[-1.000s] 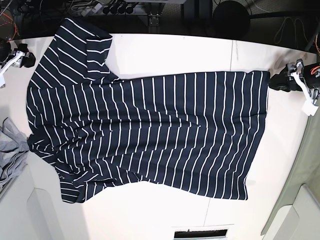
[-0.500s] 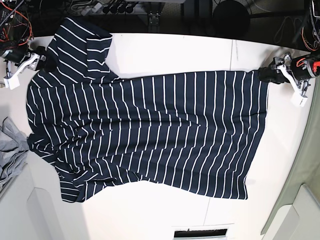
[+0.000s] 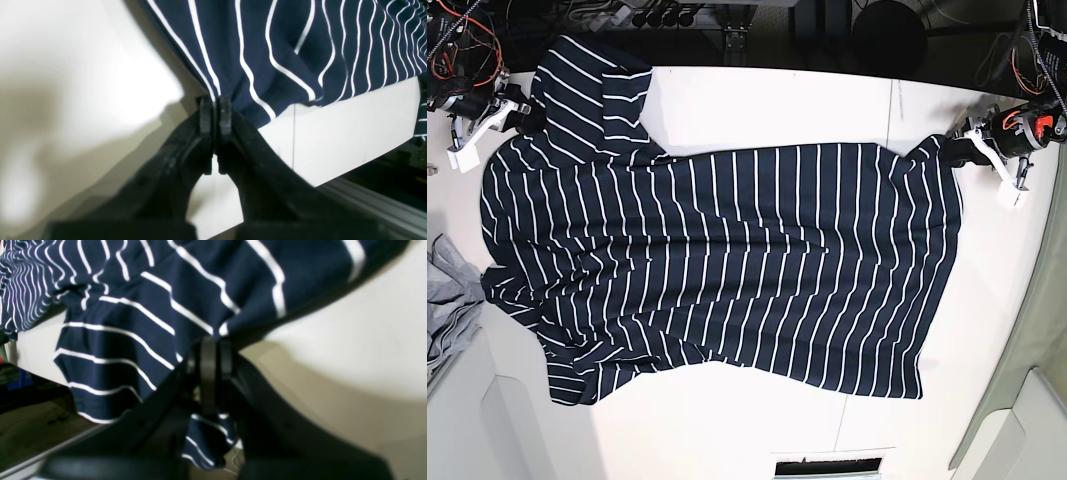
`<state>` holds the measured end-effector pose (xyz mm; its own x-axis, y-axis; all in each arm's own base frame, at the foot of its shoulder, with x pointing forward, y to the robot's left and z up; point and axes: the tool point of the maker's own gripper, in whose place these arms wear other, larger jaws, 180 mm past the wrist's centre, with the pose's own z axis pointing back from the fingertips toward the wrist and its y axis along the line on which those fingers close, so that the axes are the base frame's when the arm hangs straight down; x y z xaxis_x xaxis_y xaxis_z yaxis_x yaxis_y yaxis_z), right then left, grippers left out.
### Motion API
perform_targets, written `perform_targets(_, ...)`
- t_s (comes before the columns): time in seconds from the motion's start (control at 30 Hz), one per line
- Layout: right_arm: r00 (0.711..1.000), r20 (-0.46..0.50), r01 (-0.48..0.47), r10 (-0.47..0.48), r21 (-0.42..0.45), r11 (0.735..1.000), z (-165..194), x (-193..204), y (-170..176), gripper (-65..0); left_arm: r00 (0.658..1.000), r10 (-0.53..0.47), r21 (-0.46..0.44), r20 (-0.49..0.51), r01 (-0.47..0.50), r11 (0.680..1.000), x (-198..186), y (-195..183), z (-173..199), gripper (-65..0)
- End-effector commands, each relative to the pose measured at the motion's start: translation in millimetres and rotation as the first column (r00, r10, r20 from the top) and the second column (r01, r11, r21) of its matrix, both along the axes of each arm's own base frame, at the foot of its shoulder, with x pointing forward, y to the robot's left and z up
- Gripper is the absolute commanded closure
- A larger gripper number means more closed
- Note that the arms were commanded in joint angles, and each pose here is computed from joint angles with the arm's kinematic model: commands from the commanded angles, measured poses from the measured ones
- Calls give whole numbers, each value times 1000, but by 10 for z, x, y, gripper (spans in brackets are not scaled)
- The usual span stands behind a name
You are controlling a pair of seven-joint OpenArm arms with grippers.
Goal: Layout the t-shirt on the table in an organized manner, then fold the t-shirt properly
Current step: 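Lift the grasped edge and fold it over toward the shirt middle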
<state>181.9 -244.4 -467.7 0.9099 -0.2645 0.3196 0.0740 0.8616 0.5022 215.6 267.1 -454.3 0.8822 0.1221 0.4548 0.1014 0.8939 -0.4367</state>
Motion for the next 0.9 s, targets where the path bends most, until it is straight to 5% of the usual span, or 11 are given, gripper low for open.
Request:
perform_targets(0.0, 1000, 8, -7, 7, -16, 1000, 68, 32, -91, 0, 999, -17, -6, 44, 17, 1000, 101, 59, 167, 0)
perform_targets(0.2, 999, 36, 0, -1, 4, 1000, 323, 73, -284, 0, 994, -82, -110, 71, 90, 990, 143, -25, 622, 0)
perform_targets(0.53, 995, 62, -73, 74, -18, 997, 585, -174, -260, 0, 960, -261, -6, 102, 263, 965, -13, -103, 990, 0)
perform_targets(0.87, 985, 74, -148, 157, -116, 982, 850, -460, -229, 0, 978, -130, -17, 164, 134, 991, -67, 291, 1354, 0)
